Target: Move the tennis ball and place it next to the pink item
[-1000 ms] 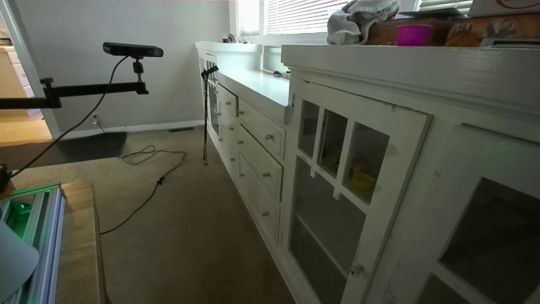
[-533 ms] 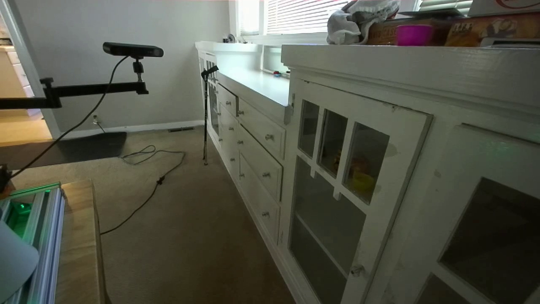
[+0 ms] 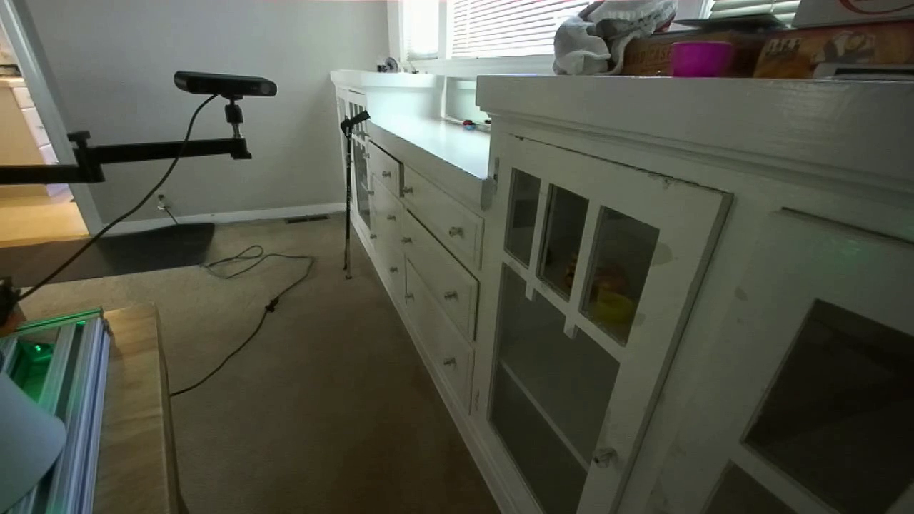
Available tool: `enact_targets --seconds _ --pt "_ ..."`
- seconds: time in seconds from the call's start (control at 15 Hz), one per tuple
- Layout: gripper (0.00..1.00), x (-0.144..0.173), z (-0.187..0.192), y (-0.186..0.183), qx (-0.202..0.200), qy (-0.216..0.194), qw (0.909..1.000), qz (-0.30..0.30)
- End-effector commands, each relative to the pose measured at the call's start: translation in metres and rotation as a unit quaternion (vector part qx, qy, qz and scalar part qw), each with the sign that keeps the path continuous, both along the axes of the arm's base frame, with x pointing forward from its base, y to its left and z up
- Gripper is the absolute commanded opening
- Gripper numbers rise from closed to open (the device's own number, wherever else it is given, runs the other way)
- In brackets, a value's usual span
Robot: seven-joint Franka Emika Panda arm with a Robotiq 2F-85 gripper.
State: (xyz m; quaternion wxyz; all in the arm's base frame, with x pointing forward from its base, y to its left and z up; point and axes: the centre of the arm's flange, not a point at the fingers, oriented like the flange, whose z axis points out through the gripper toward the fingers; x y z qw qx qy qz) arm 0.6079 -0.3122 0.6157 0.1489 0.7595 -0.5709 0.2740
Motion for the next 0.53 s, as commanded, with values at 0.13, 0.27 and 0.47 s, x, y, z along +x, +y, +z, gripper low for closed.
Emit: enact_targets --seconds 0.13,0.27,0.47 --pt "1.0 0.016 -0.007 -0.022 0.03 0.002 0.9994 0.014" --pt "1.0 0.017 -0.011 -0.024 0.048 0.002 0.9986 0.019" --pt "1.0 0.018 -0.016 -0.026 0.063 0.003 0.9977 0.026"
